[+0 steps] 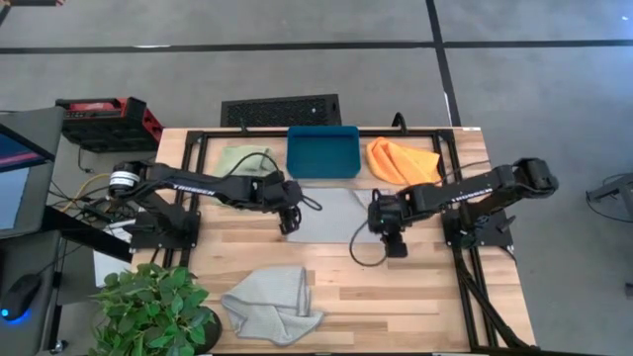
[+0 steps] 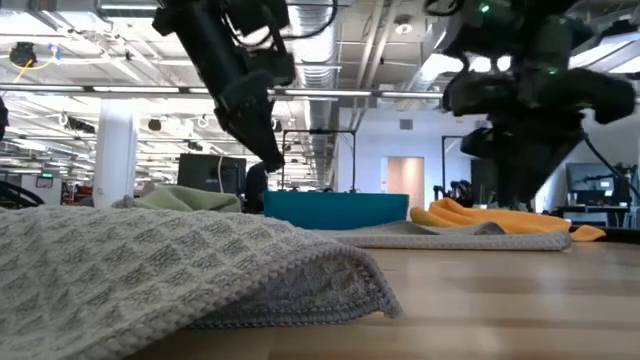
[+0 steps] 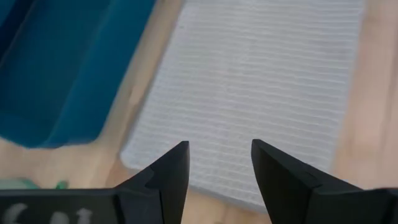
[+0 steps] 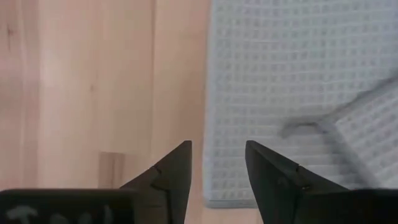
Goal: Fold microfiber towels
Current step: Fold the right gray towel
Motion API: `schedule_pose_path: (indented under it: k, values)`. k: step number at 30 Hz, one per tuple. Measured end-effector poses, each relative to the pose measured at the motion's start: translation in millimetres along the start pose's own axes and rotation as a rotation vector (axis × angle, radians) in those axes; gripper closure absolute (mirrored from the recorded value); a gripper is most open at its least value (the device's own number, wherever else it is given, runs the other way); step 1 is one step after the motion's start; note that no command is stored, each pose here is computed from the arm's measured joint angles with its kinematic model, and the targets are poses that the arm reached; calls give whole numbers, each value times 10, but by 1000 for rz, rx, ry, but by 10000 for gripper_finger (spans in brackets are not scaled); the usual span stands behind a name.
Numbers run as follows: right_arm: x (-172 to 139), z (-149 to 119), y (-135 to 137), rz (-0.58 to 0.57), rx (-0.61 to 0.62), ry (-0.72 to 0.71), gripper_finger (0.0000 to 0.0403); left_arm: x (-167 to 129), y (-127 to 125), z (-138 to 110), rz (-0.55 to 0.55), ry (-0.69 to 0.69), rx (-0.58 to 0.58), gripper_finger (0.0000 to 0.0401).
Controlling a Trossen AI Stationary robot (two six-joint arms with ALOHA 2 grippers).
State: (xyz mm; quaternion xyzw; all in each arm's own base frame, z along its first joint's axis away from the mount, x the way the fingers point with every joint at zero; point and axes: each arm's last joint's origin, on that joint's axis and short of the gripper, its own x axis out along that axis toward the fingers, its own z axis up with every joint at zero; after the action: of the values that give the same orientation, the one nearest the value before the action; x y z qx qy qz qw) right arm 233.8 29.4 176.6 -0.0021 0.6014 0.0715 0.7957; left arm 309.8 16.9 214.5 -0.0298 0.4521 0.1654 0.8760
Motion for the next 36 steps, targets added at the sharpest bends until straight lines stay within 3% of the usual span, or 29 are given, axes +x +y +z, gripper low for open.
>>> schedule_pose_path:
  k: [7, 15, 23, 27, 32, 36]
  values:
    - [127, -53, 244, -15, -66, 29, 238, -82, -179, -40, -37, -4, 42, 234]
    - [422, -90, 233, -141, -62, 157, 239, -123, -291, -68, -60, -7, 56, 234]
    - [524, -97, 217, -208, -25, 205, 249, -131, -316, -78, -64, -4, 49, 234]
    - [515, -106, 207, -232, 49, 202, 284, -136, -332, -82, -67, -4, 52, 234]
    - [478, -100, 184, -292, 74, 181, 378, -153, -383, -97, -78, -6, 64, 234]
    - [397, -29, 138, -373, 79, 172, 387, -174, -445, -117, -91, -6, 66, 234]
